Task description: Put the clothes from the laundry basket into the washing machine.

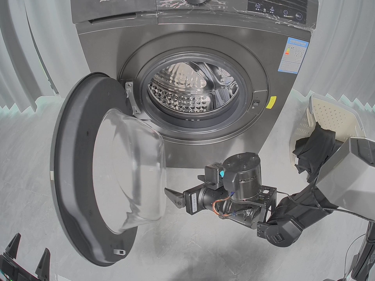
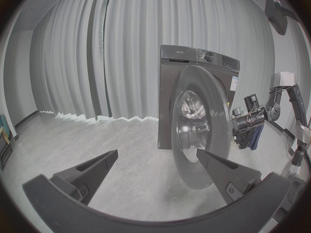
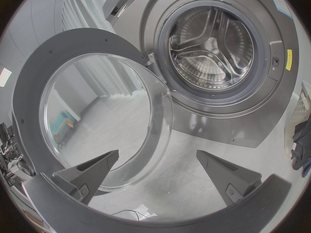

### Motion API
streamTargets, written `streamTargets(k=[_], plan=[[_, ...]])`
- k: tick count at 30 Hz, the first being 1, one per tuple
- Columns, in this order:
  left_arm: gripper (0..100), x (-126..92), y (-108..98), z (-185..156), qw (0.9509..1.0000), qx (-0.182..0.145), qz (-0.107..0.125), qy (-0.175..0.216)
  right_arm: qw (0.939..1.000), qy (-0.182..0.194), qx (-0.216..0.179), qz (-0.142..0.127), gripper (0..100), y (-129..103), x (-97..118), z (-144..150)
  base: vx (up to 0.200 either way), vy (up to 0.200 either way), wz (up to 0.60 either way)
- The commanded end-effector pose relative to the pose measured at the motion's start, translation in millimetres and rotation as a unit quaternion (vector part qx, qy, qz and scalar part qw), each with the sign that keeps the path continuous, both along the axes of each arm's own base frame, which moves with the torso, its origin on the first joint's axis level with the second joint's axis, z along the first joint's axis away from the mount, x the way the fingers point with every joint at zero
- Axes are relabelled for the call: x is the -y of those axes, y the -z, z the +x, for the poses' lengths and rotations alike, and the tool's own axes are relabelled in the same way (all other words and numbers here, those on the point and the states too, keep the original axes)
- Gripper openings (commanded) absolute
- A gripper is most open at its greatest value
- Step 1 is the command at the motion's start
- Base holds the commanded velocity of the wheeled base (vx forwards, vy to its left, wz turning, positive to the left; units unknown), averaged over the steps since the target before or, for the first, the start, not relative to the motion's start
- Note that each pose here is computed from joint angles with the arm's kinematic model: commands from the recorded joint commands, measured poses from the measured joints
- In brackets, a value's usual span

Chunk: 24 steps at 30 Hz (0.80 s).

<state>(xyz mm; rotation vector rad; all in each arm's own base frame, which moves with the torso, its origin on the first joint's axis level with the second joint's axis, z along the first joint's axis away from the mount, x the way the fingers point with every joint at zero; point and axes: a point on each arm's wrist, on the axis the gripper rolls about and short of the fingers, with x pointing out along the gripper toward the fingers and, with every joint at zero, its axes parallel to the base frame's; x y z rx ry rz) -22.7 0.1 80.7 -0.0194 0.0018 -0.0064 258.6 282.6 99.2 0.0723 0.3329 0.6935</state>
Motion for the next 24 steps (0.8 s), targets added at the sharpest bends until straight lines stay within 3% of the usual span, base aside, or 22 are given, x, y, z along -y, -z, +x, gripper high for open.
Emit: streamTargets(k=[1, 10, 15, 20, 24], plan=[[100, 0.0, 4.8, 0.0, 1.0000, -0.001, 0.000, 0.000, 1.0000, 0.000, 0.003, 0.005, 100, -0.6, -3.7, 3.4, 0.000, 0.000, 0.00], [100, 0.0, 4.8, 0.0, 1.0000, -0.001, 0.000, 0.000, 0.9997, 0.004, 0.017, 0.020, 100, -8.8, -8.6, 13.4, -0.022, 0.000, 0.00], [100, 0.0, 4.8, 0.0, 1.0000, -0.001, 0.000, 0.000, 0.9995, -0.008, 0.019, 0.025, 100, -2.7, -22.9, 20.2, -0.200, 0.000, 0.00], [100, 0.0, 4.8, 0.0, 1.0000, -0.001, 0.000, 0.000, 0.9991, -0.013, 0.025, 0.031, 100, -0.2, -36.5, 27.1, 0.000, 0.000, 0.00], [100, 0.0, 4.8, 0.0, 1.0000, -0.001, 0.000, 0.000, 0.9983, -0.026, 0.033, 0.041, 100, 6.5, -62.7, 32.0, 0.000, 0.000, 0.00]])
